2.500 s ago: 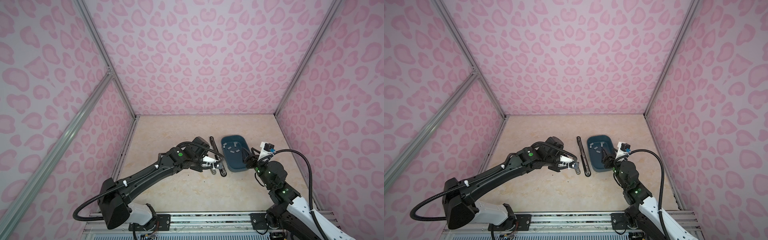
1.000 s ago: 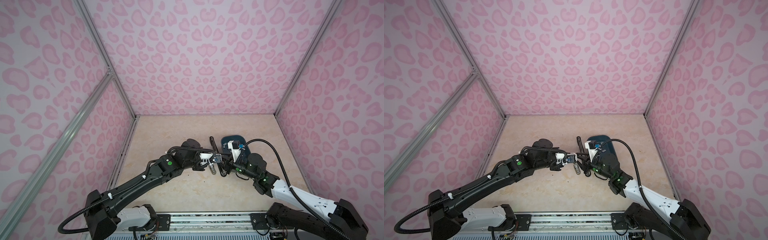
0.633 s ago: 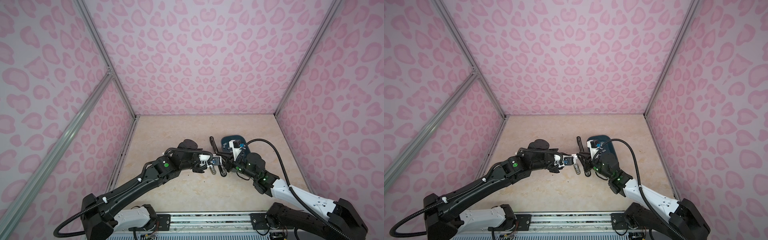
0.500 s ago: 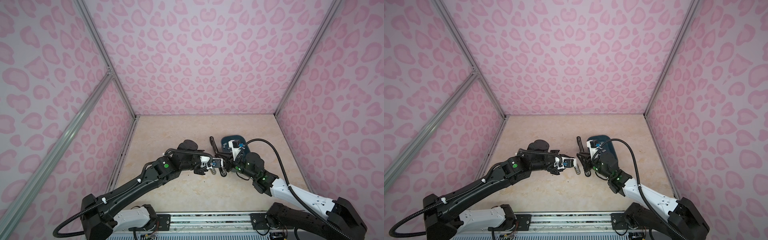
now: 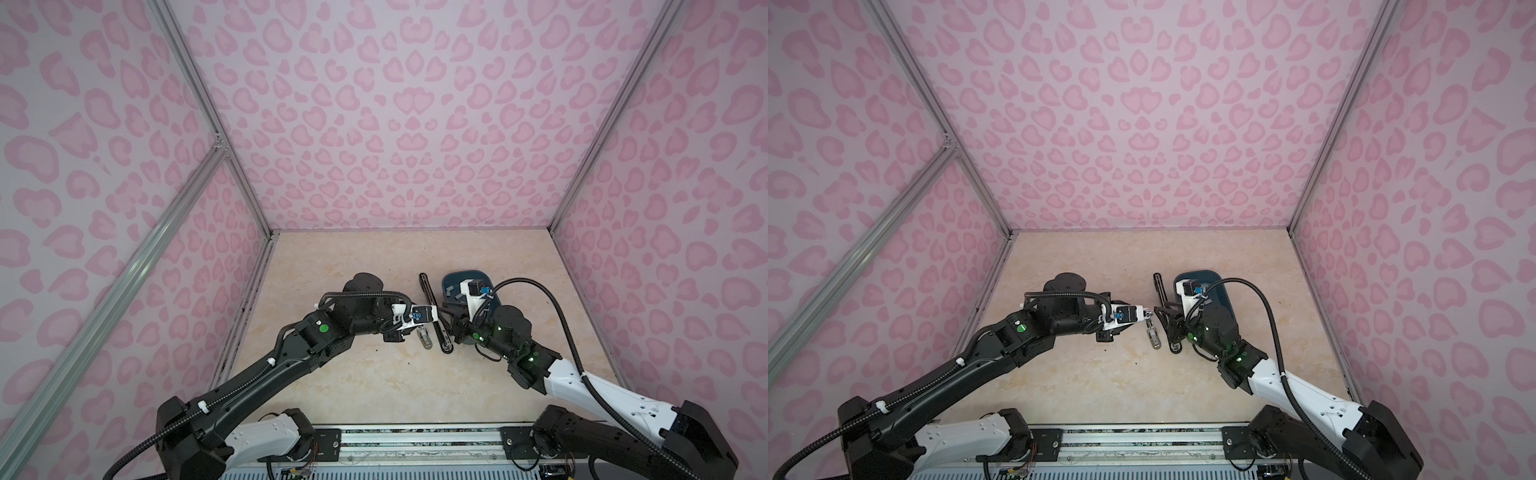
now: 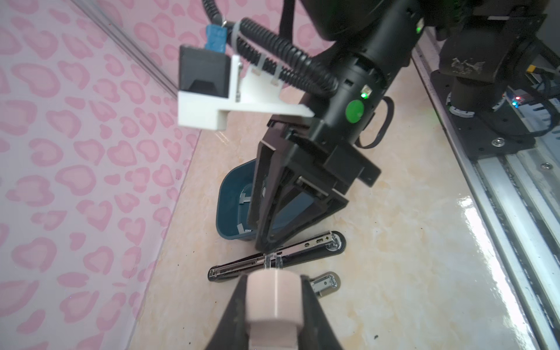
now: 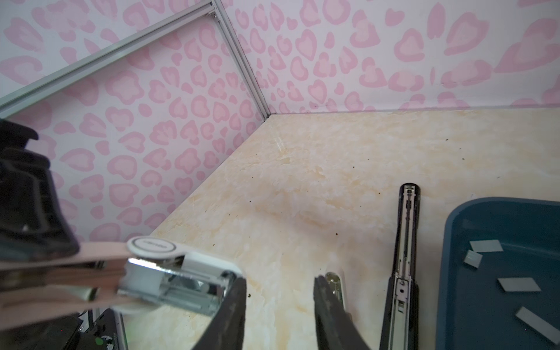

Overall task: Load the staples into the stapler
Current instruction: 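Open the left gripper and withdraw it while the right gripper holds the pink part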

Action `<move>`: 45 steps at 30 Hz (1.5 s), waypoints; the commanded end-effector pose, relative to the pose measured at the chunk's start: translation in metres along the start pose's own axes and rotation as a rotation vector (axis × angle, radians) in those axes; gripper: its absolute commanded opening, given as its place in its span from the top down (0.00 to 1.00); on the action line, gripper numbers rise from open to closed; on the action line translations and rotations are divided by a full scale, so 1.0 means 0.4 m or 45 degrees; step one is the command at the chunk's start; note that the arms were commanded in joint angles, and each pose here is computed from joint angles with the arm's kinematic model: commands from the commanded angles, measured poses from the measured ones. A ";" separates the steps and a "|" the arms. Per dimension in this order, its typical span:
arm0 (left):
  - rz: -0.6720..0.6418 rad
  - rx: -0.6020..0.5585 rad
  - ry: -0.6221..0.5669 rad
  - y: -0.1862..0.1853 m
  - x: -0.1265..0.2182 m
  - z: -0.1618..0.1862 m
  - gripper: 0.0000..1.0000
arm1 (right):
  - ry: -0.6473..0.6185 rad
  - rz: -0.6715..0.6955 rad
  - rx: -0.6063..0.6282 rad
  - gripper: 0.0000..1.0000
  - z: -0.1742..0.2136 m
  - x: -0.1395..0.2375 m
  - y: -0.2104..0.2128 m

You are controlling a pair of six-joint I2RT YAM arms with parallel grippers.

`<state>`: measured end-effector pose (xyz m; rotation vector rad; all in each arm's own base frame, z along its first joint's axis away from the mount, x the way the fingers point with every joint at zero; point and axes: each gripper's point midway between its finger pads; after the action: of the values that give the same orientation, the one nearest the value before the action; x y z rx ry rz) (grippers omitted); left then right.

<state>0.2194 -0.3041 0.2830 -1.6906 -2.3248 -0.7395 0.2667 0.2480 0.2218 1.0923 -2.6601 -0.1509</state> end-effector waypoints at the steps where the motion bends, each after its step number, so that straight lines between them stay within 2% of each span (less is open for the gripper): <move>1: -0.022 0.069 -0.087 0.030 0.022 -0.023 0.97 | -0.008 0.124 0.032 0.53 0.002 0.018 -0.041; 3: -0.027 0.114 -0.106 0.047 0.038 -0.016 0.97 | -0.037 0.138 0.060 0.46 -0.009 0.033 -0.044; 7: 0.012 0.165 -0.156 0.051 0.065 -0.013 0.97 | -0.092 -0.004 0.221 0.36 -0.039 0.056 0.022; 12: 0.197 0.090 -0.236 -0.021 0.081 -0.033 0.97 | -0.140 -0.193 0.547 0.21 -0.040 0.086 0.177; 15: 0.275 0.063 -0.252 -0.051 0.085 -0.032 0.97 | -0.153 -0.274 0.667 0.16 -0.026 0.096 0.239; 23: 0.444 -0.040 -0.278 -0.118 0.104 -0.020 0.97 | -0.135 -0.265 0.662 0.21 -0.013 0.082 0.240; 29: 0.541 -0.077 -0.290 -0.155 0.116 -0.011 0.97 | -0.133 -0.292 0.663 0.28 -0.014 0.084 0.249; 35: 0.575 -0.065 -0.308 -0.162 0.117 -0.018 0.97 | -0.138 -0.412 0.673 0.38 -0.004 0.087 0.289; 39: 0.569 -0.057 -0.302 -0.158 0.111 -0.018 0.97 | -0.124 -0.490 0.676 0.40 0.004 0.087 0.316; 45: 0.571 -0.042 -0.291 -0.151 0.102 -0.016 0.97 | -0.136 -0.497 0.672 0.41 -0.002 0.092 0.322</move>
<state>0.1500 -0.2851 0.2799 -2.2655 -1.9491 -0.5322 0.1580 0.3124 0.2508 1.7738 -2.6090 0.4686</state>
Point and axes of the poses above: each gripper's point midway between its finger pads, its own x axis back along the fingers, its own y axis along the line the jaws close on, z = x × y, and after that the axes turned 13 degrees about x, right-handed
